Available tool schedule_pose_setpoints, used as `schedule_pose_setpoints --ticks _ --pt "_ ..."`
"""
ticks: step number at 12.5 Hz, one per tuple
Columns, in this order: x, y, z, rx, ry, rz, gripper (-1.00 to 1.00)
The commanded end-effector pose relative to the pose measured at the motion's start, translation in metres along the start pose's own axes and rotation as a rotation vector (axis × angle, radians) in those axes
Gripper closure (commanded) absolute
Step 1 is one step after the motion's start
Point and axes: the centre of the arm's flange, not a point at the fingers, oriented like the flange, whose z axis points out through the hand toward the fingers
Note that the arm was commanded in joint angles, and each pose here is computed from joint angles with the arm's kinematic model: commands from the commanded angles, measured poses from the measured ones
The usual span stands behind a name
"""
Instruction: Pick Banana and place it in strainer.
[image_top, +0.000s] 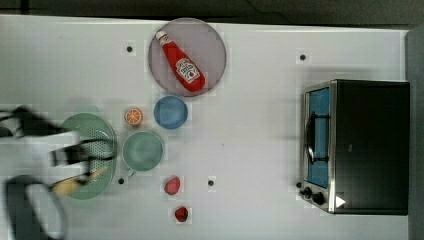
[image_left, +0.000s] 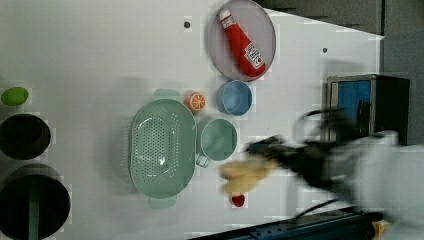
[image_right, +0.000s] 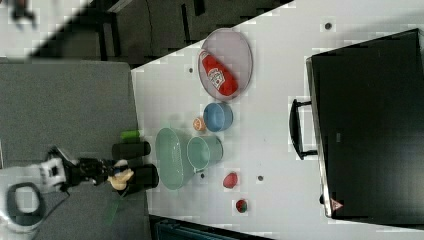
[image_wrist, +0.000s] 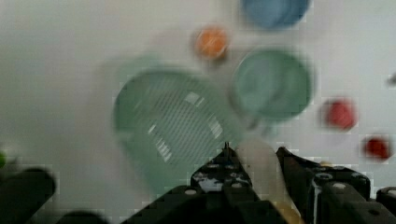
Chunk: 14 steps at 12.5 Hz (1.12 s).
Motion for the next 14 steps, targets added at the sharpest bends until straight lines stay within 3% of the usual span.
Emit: schedule_pose_setpoints --ticks 1,4,5,7,11,12,14 --pt "-0.034 -0.032 0.040 0.027 -0.058 0.369 0.47" --pt "-0.047 -0.053 0.086 0.023 -0.095 0.506 0.47" --pt "-0.044 -0.054 0.100 0.003 -0.079 0.496 0.42" --pt "-0.036 -0.056 0.117 0.013 -0.049 0.466 0.00" --pt "-0.027 -0.054 0.130 0.010 -0.054 0.475 -0.90" --pt "-0.024 -0.053 0.129 0.013 -0.051 0.481 -1.00" --pt "0.001 -0.046 0.112 0.041 -0.023 0.524 -1.00"
